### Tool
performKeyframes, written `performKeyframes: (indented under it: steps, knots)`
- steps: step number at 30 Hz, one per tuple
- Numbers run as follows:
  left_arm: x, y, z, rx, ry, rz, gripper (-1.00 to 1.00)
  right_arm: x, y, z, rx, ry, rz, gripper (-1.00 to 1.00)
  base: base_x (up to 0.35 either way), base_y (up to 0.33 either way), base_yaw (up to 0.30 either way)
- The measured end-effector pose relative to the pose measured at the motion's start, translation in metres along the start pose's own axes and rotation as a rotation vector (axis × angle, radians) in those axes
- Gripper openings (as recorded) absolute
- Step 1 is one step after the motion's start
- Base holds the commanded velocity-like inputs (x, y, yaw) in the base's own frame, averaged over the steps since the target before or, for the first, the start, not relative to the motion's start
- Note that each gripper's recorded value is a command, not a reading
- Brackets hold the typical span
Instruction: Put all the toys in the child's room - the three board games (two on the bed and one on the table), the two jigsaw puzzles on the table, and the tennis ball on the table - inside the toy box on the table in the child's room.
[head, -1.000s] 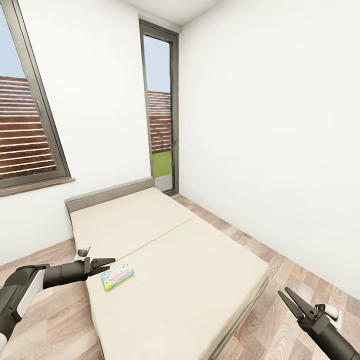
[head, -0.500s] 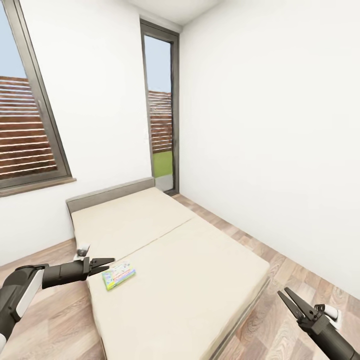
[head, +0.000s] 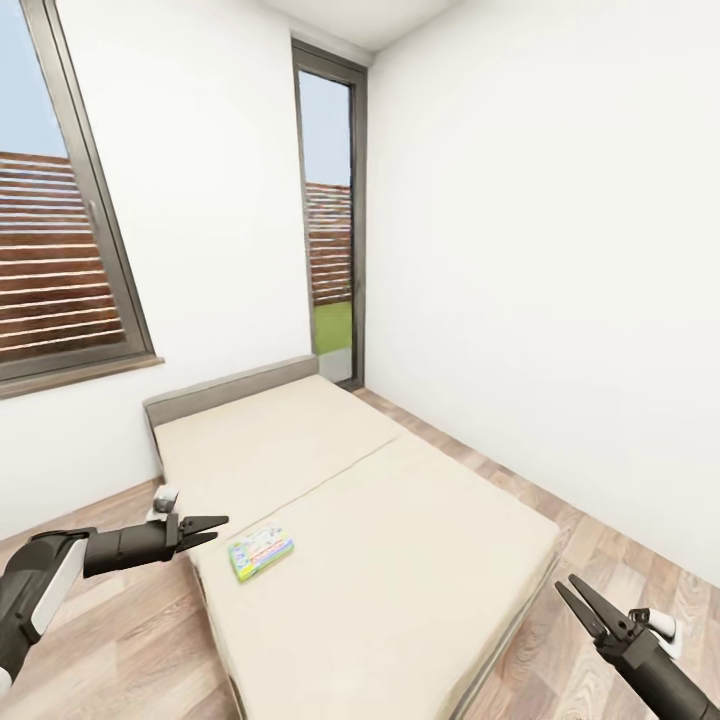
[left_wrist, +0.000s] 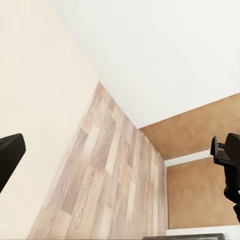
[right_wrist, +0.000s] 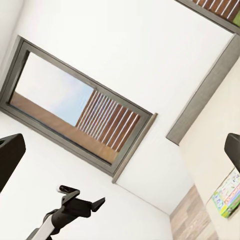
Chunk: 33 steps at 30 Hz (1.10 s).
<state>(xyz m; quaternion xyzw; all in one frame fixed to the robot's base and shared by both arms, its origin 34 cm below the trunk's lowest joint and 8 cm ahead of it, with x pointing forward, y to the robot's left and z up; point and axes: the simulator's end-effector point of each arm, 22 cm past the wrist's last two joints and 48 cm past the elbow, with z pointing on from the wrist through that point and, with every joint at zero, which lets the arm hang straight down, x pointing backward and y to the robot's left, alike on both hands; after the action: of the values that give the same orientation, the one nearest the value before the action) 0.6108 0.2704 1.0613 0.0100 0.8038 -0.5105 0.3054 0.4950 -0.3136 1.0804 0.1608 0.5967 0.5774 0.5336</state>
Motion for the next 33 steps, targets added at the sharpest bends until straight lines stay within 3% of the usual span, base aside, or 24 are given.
performKeyframes:
  steps: [9, 33]
  knots:
    - [-0.002, -0.003, -0.002, 0.001, -0.004, 0.007, 1.00, -0.001, 0.003, 0.000, -0.005, -0.002, -0.004, 1.00, 0.000, 0.239, -0.168]
    - [-0.008, -0.015, -0.008, 0.010, -0.018, 0.030, 1.00, -0.005, 0.013, 0.000, -0.027, -0.009, -0.018, 1.00, 0.000, 0.081, -0.210]
